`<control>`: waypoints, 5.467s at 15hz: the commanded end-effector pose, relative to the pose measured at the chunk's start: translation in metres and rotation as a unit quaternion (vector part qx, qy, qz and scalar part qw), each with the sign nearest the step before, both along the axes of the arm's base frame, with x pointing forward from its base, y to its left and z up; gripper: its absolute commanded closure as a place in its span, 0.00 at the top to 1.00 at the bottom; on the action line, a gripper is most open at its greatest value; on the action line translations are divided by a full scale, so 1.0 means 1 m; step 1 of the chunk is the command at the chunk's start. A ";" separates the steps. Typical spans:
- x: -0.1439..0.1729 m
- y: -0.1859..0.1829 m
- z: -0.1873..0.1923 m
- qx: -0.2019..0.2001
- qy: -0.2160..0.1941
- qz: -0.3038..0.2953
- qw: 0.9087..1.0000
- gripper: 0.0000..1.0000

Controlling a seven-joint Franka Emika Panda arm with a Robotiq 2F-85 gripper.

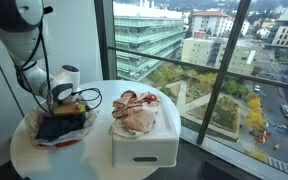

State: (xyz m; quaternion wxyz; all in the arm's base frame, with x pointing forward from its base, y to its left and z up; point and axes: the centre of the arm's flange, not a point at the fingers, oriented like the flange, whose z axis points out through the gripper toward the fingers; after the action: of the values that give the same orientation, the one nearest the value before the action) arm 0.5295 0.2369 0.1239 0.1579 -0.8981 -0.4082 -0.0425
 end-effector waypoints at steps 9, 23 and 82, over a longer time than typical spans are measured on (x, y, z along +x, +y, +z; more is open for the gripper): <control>-0.026 -0.112 -0.015 -0.114 0.057 -0.186 0.974 0.10; -0.051 -0.128 0.140 -0.048 -0.081 -0.223 0.970 1.00; -0.112 -0.281 0.376 -0.055 -0.426 -0.515 0.742 0.04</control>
State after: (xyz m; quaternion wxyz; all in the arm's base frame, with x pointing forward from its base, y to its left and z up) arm 0.4511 -0.0740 0.4843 -0.1104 -0.8902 0.0726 -0.4361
